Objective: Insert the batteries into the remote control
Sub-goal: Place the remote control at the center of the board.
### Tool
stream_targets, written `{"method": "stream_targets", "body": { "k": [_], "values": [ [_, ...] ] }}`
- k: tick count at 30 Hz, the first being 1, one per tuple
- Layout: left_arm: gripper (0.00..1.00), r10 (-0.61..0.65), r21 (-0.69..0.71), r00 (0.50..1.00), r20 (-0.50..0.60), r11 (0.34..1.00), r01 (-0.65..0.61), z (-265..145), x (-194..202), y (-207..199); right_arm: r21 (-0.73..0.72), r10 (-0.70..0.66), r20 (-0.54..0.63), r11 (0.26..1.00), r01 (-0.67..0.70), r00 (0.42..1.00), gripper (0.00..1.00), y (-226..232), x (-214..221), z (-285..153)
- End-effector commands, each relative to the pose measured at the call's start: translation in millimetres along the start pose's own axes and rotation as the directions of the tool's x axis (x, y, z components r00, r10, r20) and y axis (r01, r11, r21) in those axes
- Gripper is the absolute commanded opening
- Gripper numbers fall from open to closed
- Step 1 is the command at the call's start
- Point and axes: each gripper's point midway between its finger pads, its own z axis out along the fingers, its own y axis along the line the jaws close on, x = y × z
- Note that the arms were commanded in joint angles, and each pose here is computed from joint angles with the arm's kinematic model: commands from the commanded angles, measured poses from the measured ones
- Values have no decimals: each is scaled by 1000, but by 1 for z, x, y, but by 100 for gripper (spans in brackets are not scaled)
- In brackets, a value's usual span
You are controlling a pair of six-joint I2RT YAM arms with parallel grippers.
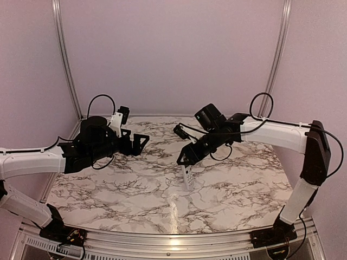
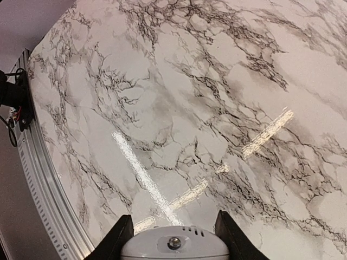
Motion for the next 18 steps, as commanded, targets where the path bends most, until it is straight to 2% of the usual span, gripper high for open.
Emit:
{"method": "stream_targets", "body": {
  "k": [1, 5, 12, 18],
  "values": [
    [99, -13, -55, 1000, -8, 998, 13, -5, 4, 11, 83, -20, -125, 996, 31, 992, 4, -8, 10, 6],
    [99, -13, -65, 1000, -15, 998, 12, -4, 11, 15, 133, -19, -227, 990, 51, 974, 4, -17, 25, 22],
    [99, -5, -56, 1000, -30, 998, 3, -5, 21, 16, 135, -80, -404, 980, 145, 911, 4, -16, 52, 61],
    [99, -21, -157, 999, -42, 988, 14, -7, 33, 35, 137, -97, -463, 974, 179, 881, 6, -23, 55, 86]
  ]
}}
